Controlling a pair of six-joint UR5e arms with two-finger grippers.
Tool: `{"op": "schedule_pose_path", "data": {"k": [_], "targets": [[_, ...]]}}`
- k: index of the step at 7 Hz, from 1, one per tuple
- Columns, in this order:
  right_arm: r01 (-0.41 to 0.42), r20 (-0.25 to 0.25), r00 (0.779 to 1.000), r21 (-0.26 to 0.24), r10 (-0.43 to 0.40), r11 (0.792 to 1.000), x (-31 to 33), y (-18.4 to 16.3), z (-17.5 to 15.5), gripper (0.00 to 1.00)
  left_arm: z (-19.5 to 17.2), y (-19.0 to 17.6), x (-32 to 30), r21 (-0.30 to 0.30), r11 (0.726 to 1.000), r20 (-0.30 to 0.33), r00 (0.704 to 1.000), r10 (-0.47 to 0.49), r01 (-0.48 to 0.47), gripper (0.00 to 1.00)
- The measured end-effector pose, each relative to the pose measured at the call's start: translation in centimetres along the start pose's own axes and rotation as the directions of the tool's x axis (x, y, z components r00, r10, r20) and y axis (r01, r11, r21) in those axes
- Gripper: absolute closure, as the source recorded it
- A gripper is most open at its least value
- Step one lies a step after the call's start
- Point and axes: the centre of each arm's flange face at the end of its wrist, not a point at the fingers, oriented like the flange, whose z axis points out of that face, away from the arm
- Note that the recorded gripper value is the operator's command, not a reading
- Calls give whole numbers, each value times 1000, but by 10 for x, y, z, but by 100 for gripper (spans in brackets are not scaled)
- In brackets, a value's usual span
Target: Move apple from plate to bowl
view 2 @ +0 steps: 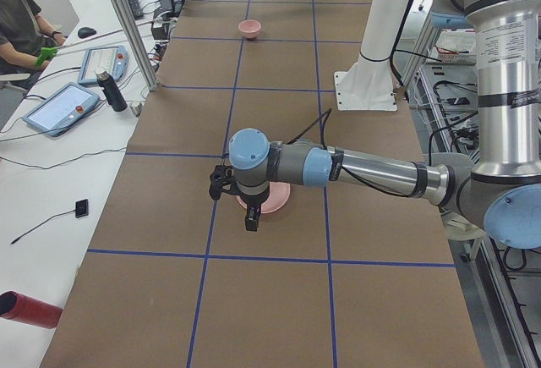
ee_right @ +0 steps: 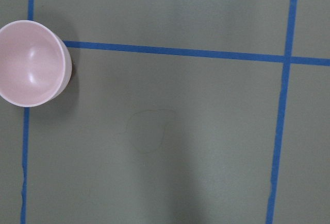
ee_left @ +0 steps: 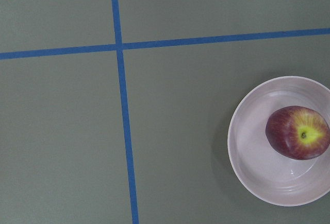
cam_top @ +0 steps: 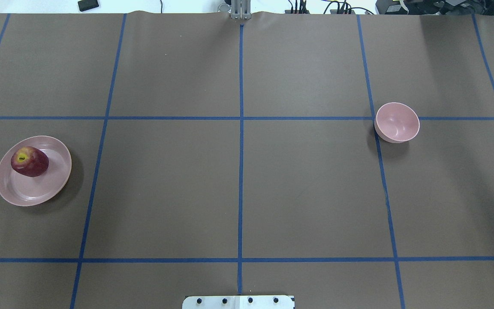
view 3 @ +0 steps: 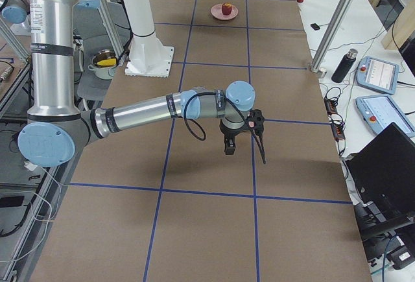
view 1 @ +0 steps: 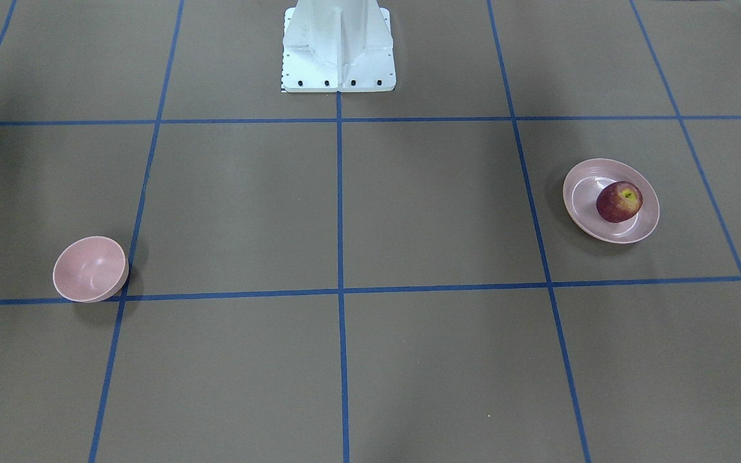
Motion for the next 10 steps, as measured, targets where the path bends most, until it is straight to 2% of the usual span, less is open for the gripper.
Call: {"op": "schedule_pose_path", "data": {"k": [2,4,5,6,8,9,10], "targets": [[51,11,999,-4,-51,999,-32,-7,28,1,-1,0,2,8,1000,-1,1000,9,-9,2],[36,-52,998,-27,-38,999,-75,-23,72,7,0,1,1,8,1000,2,1000,9,-9,2],[19,-73,997,-32,-22,999,-96,-41,94,8,0,1,1,8,1000,4,1000,9,-9,2],[14,-81,997,-46,-18,999,-116,-64,119,14,0,1,1,8,1000,4,1000,10,-10,2],[-7,-87,996,-64,2,998,-148,-107,154,13,0,1,0,8,1000,6,1000,10,-10,2],[-14,-104,995,-63,7,998,-155,-117,164,3,0,1,1,8,1000,6,1000,10,-10,2],[-13,-124,992,-55,6,998,-155,-121,171,0,0,1,1,8,1000,6,1000,9,-9,2]]}}
